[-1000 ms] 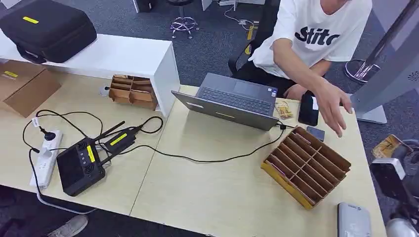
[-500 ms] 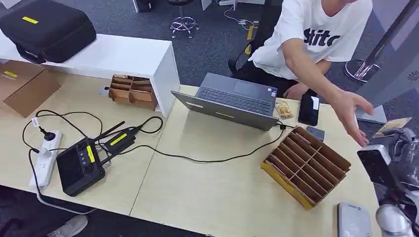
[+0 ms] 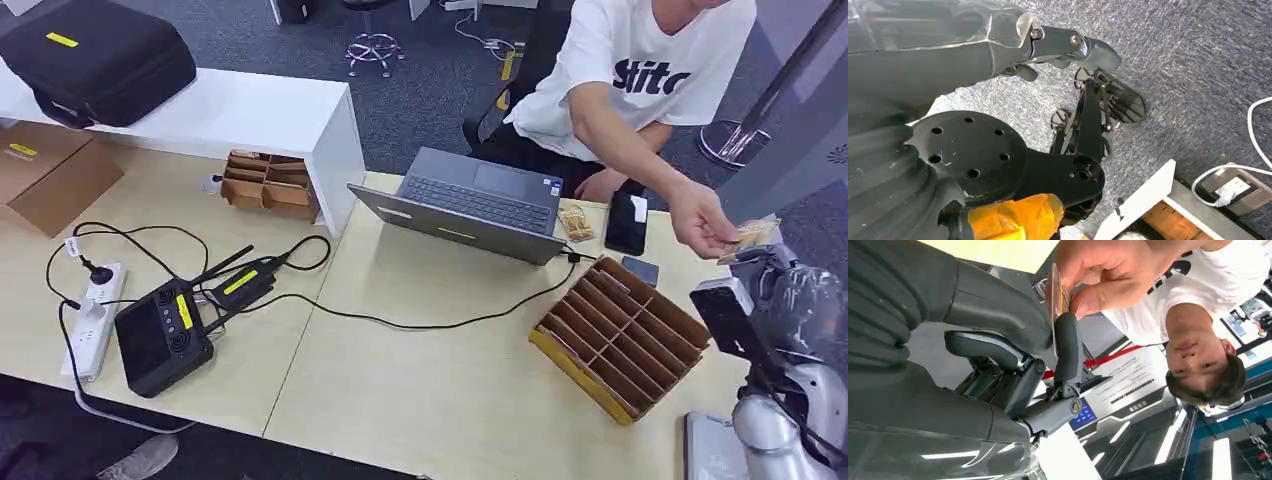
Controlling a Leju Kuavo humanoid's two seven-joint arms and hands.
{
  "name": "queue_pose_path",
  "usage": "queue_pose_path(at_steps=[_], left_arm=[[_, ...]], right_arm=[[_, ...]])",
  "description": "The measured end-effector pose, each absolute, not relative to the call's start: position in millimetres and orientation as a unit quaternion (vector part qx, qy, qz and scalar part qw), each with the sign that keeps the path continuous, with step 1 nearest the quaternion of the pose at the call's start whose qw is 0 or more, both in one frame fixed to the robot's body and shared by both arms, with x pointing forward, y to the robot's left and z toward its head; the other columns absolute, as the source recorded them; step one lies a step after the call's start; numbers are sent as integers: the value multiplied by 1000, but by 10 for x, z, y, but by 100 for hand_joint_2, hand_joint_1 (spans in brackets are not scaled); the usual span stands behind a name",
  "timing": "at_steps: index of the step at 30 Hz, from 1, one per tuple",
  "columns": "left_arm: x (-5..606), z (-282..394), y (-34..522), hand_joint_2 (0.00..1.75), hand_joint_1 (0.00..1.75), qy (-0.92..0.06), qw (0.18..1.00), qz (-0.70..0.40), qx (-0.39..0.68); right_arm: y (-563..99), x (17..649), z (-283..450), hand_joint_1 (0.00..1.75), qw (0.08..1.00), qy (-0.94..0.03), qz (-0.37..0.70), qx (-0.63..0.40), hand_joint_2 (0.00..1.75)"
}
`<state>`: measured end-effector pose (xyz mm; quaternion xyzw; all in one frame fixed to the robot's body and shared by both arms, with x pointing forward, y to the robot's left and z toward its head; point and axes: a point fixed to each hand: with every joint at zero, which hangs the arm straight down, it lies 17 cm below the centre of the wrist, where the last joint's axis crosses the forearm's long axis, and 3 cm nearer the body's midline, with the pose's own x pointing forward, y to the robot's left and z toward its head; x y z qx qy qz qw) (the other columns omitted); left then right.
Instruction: Pass the card to the sensor for recognition and then transmit it.
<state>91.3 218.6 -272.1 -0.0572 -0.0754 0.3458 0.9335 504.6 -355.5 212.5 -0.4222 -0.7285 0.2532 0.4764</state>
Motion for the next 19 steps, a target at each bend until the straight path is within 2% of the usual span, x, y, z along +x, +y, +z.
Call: queue_pose_path(at_steps=[19], left_arm=[[911,-2722,2186,175,0,-75,934,345,-57]], right_arm=[[-3500,5055,2085,171,479,-728,257,-418,175]])
